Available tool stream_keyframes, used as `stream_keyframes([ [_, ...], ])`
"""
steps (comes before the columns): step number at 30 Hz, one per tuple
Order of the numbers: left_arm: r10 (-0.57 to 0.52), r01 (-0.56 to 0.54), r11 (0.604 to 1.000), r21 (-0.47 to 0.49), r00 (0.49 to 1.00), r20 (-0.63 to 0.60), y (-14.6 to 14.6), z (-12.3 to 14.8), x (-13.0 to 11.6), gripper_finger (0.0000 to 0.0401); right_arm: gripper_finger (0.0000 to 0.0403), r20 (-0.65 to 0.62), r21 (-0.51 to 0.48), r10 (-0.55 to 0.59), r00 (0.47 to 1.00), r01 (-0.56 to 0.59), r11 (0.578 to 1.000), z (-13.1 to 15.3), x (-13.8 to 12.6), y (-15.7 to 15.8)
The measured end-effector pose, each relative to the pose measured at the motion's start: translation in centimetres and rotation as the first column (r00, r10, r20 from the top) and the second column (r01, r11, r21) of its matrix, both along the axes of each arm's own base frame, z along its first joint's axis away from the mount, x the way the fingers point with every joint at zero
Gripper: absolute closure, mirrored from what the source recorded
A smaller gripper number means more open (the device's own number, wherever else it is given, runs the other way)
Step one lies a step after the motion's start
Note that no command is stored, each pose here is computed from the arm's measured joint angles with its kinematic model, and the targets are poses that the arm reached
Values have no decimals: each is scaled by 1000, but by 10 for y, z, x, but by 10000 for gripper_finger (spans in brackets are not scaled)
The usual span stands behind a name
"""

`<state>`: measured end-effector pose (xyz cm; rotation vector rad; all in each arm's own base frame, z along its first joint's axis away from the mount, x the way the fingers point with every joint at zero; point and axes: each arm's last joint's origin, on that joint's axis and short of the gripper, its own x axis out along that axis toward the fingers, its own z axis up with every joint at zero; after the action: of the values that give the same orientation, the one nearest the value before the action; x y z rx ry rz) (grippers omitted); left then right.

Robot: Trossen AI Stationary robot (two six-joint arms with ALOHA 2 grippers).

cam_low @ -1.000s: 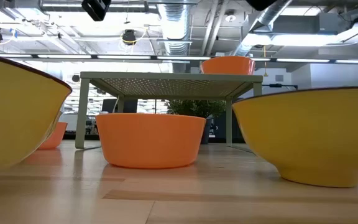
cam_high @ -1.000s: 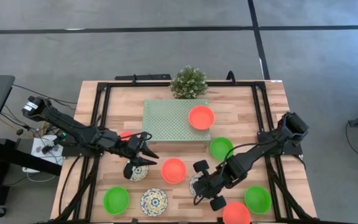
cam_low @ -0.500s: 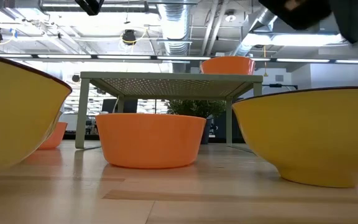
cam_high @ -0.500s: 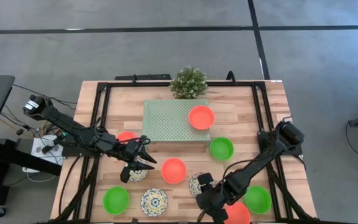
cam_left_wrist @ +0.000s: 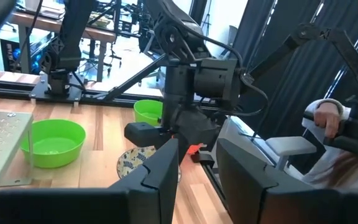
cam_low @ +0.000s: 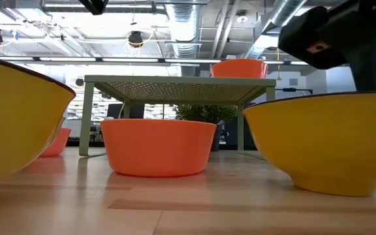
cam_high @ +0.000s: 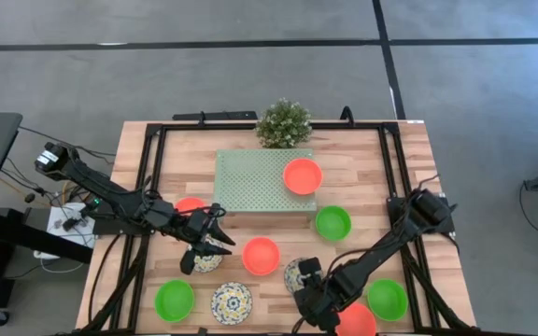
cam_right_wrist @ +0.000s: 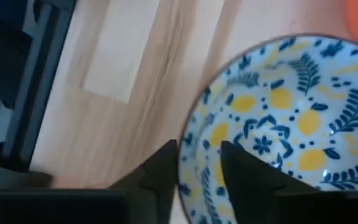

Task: Pick & Place Mini bowls
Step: Put the yellow patterned bowl on the shelf

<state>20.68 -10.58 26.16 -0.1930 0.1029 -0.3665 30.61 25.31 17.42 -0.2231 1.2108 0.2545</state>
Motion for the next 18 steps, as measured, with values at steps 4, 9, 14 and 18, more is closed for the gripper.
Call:
stream_keyframes([
  [4,0,0,1000,-2,1000,3,0,0,0,290,368,-7,-6,-4,1000,4,1000,1,2,-4],
  [9,0,0,1000,-4,1000,7,0,1,0,290,380,-7,3,2,1000,-2,1000,5,5,-8],
  [14,0,0,1000,-4,1000,7,0,1,0,290,384,26,12,81,996,-81,997,20,8,-6],
  [18,0,0,1000,-4,1000,7,0,1,0,290,394,83,8,108,991,-109,994,37,9,-8],
])
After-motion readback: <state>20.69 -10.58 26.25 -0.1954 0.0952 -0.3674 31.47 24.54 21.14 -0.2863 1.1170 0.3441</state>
